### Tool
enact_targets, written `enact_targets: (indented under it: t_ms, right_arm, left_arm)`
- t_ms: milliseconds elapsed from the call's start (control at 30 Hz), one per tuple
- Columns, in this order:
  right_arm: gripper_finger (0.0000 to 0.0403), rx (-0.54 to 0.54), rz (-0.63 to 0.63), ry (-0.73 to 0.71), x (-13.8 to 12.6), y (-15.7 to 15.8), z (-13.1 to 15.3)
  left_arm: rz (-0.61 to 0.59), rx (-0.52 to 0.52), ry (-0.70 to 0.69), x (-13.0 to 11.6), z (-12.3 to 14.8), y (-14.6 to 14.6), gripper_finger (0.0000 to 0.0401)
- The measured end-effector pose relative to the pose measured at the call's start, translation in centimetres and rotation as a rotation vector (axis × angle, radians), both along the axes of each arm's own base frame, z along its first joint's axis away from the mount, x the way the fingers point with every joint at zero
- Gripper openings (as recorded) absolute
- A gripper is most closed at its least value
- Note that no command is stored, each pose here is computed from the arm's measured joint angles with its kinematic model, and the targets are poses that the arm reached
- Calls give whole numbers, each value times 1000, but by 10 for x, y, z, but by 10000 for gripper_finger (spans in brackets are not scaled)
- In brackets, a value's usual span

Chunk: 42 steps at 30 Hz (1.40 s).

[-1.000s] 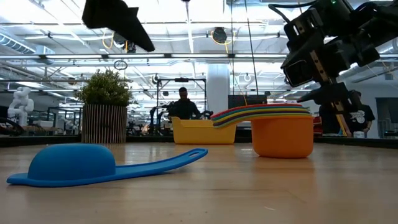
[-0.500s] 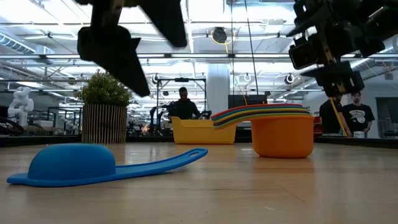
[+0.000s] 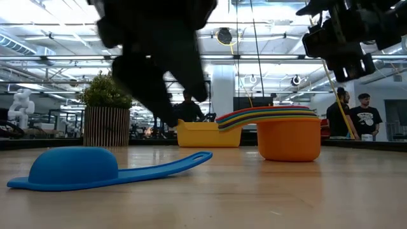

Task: Nest measuring cups in basket
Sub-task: Stack the blue measuring cup on top of the red measuring cup

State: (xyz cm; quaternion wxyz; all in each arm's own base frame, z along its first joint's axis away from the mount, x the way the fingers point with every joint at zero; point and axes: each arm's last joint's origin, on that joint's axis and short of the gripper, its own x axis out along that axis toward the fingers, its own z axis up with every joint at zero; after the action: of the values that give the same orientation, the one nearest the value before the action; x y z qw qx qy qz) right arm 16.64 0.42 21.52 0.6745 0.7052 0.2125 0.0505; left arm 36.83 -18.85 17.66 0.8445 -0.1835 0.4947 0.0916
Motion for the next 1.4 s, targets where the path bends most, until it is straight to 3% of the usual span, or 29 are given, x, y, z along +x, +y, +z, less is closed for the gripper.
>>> enact_targets:
  t_ms: [733, 1033, 1400]
  right_arm:
    - [297, -39, 65, -11, -3, 1, 0]
    - [297, -40, 66, -8, -3, 1, -1]
    - [297, -51, 69, -13, -3, 2, -1]
  left_arm:
    - [21, -11, 21, 12, -17, 11, 379]
    - [17, 3, 44, 11, -23, 10, 398]
    - [8, 125, 39, 7, -23, 11, 397]
